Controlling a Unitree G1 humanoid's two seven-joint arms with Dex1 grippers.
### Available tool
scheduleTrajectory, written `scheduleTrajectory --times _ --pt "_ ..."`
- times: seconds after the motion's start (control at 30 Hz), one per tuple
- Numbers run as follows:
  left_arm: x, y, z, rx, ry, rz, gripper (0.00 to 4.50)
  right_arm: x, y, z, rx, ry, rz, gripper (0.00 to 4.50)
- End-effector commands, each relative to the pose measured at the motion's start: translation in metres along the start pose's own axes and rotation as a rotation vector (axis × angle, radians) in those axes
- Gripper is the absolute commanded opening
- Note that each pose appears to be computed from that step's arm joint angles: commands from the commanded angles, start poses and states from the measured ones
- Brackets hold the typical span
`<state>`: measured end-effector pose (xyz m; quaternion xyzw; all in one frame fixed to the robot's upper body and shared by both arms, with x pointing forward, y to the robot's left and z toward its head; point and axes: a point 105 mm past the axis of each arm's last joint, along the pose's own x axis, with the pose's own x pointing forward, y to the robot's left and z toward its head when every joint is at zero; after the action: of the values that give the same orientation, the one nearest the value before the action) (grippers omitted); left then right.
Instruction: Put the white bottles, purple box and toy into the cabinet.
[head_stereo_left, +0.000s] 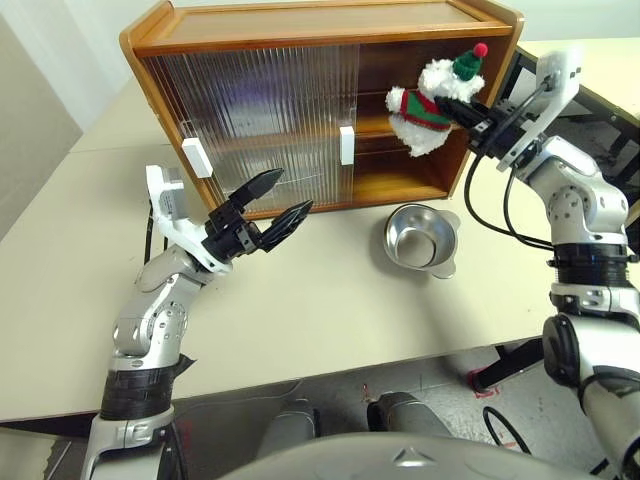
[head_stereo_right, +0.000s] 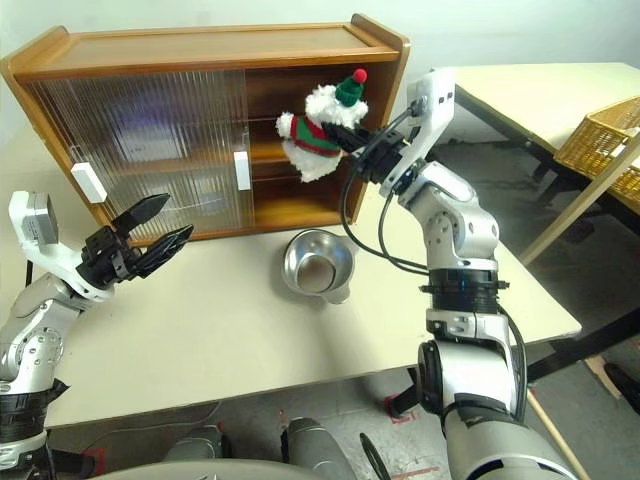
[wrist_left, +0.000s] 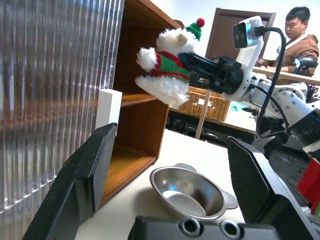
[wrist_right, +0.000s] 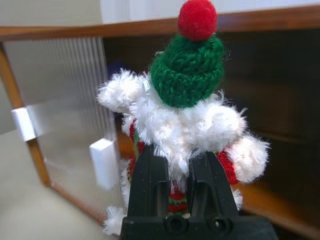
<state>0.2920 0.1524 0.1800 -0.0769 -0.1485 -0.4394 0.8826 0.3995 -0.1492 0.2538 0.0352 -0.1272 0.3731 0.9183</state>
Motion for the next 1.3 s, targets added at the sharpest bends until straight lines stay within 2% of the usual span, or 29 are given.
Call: scheduleTrajectory --times 0.03,0.37,0.67,0.83,1.07,1.3 --pt "0.000 -0.001 0.000 0.019 0.007 0.006 4.50 0.015 -0.008 -0.005 -0.020 0.014 -0.009 0.19" --pt "-0.003 -0.003 0.001 0.026 0.000 0.028 4.50 0.046 -0.028 -0.015 -0.064 0.054 -0.076 0.19" --pt "-0.007 -0.006 0.002 0.027 0.000 0.053 4.50 0.059 -0.030 -0.029 -0.145 0.119 -0.144 0.19" --pt "-0.008 -0.005 0.002 0.027 0.000 0.056 4.50 0.059 -0.033 -0.029 -0.157 0.117 -0.175 1.94" --pt "-0.002 -0.005 0.000 0.015 -0.002 0.033 4.50 0.055 -0.038 -0.006 -0.179 0.041 -0.175 4.48" --pt "0.002 -0.004 -0.001 0.006 -0.006 0.017 4.50 0.045 -0.045 0.023 -0.205 -0.050 -0.177 4.48"
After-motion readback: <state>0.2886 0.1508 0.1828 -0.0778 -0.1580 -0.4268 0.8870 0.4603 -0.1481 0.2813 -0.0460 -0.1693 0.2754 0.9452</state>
